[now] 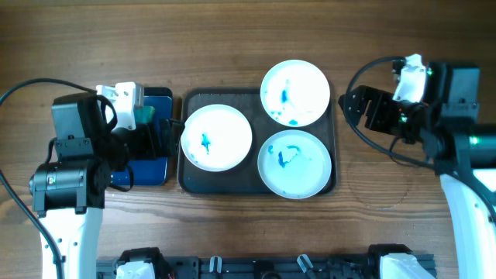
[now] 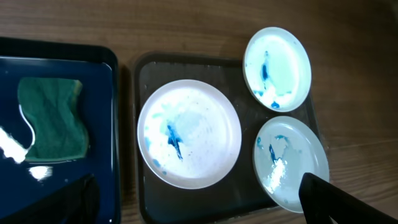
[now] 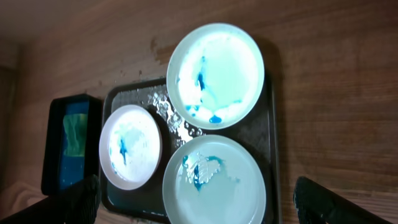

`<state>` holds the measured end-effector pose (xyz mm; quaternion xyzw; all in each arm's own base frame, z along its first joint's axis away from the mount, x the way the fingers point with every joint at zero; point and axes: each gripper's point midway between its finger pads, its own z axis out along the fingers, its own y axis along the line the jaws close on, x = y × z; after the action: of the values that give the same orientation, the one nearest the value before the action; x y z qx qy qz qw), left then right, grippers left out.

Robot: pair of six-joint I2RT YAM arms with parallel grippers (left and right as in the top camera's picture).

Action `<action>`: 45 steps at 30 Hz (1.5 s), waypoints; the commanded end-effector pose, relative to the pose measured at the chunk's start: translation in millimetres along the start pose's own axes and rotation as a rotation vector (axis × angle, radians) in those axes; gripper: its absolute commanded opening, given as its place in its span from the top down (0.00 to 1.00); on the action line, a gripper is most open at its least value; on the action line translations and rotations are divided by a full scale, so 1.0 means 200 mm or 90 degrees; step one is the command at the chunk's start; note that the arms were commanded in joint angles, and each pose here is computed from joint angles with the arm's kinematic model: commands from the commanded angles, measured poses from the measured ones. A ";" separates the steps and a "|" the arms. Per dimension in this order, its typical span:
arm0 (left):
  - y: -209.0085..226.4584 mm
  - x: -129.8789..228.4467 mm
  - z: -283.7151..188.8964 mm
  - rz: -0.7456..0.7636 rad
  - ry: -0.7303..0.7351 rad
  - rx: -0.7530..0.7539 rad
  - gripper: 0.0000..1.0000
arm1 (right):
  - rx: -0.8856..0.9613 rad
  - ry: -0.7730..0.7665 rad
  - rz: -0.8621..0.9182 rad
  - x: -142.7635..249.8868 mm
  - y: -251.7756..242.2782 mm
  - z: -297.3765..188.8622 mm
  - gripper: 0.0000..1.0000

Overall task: Clean dirty plates on tray and stack at the side
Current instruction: 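Move left gripper to sponge and right gripper to left plate rim, then grasp the green sponge with the left gripper and lift it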

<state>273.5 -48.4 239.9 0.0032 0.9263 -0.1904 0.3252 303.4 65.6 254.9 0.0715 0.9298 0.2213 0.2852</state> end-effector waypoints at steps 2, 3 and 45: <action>0.00 -0.01 -0.01 -0.092 0.000 -0.008 0.00 | -0.038 0.057 -0.042 0.04 0.08 0.11 0.00; 0.02 0.01 -0.01 -0.107 0.006 -0.024 0.00 | -0.032 0.066 -0.054 0.05 0.10 0.15 0.00; 0.78 0.04 0.48 -0.252 0.197 -0.294 0.08 | 0.022 0.284 -0.120 0.72 0.40 1.51 0.96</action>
<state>343.7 56.6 121.0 -0.2239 0.9627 -0.0406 0.1466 353.6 283.1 3.7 -0.0679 0.9746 0.1887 0.0996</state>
